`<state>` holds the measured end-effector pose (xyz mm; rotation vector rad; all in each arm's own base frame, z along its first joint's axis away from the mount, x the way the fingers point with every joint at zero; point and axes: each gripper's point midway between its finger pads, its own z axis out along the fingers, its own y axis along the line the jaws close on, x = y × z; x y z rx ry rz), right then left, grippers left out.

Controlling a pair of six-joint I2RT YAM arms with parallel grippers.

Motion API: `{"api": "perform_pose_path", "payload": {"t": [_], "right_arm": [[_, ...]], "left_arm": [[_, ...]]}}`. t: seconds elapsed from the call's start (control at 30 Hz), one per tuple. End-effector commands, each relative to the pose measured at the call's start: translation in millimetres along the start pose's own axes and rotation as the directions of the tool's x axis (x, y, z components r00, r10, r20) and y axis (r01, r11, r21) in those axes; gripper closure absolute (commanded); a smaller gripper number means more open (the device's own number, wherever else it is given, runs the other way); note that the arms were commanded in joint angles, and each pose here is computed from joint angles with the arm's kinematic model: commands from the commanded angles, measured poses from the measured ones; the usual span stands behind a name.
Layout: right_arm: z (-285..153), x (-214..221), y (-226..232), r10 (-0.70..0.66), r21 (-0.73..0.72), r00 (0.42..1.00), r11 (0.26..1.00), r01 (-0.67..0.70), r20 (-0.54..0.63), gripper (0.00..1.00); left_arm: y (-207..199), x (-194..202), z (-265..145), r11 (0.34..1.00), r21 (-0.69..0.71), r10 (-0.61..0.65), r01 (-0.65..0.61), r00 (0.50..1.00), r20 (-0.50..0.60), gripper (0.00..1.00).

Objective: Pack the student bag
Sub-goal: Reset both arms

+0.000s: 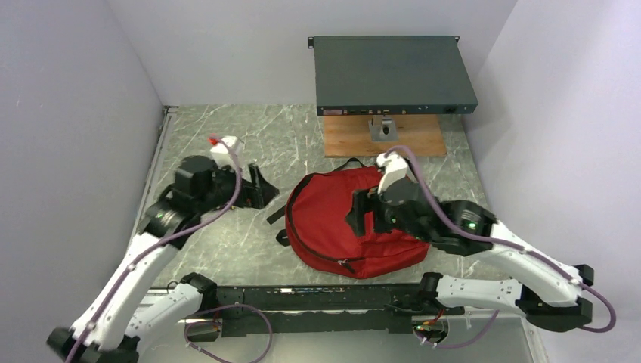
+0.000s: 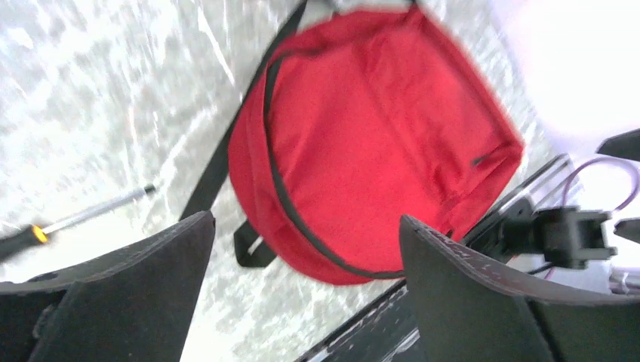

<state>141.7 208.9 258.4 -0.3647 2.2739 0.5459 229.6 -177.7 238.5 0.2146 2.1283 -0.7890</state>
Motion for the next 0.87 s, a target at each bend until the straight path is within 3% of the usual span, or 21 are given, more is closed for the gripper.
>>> {"api": "perform_pose_path", "payload": {"t": [0.0, 0.07, 0.23, 0.37, 0.47, 0.63, 0.73, 0.83], "right_arm": [[-59, -84, -8, -0.075, 0.007, 0.945, 0.997, 0.076, 0.319, 0.08], [-89, -114, -13, -0.081, 0.012, 0.897, 0.996, 0.085, 0.435, 0.02], [-163, -177, -23, -0.066, 0.010, 0.737, 0.997, 0.080, 0.673, 0.00], [-219, -204, -32, -0.001, -0.044, 0.607, 0.997, 0.059, 0.795, 0.00], [-244, -212, -39, 0.043, -0.073, 0.539, 0.997, 0.035, 0.841, 0.00], [-258, -215, -50, 0.086, -0.091, 0.490, 0.996, -0.015, 0.867, 0.00], [-251, -210, -57, 0.063, -0.057, 0.482, 0.998, -0.026, 0.874, 0.00], [-232, -205, -75, 0.028, 0.047, 0.528, 0.991, -0.128, 0.849, 0.00]], "left_arm": [[-21, -56, -72, 0.992, -0.044, 0.123, -0.116, 0.969, 0.214, 0.00], [-39, -87, -112, 0.986, -0.055, 0.170, -0.160, 0.929, 0.329, 0.00], [-73, -140, -202, 0.964, -0.098, 0.260, -0.248, 0.798, 0.544, 0.00], [-94, -161, -261, 0.951, -0.107, 0.280, -0.288, 0.666, 0.691, 0.00], [-101, -164, -287, 0.945, -0.116, 0.286, -0.306, 0.596, 0.750, 0.00], [-99, -164, -306, 0.940, -0.153, 0.303, -0.304, 0.543, 0.783, 0.00], [-93, -164, -309, 0.944, -0.179, 0.306, -0.277, 0.537, 0.786, 0.00], [-94, -164, -309, 0.942, -0.176, 0.309, -0.285, 0.535, 0.786, 0.00]]}}
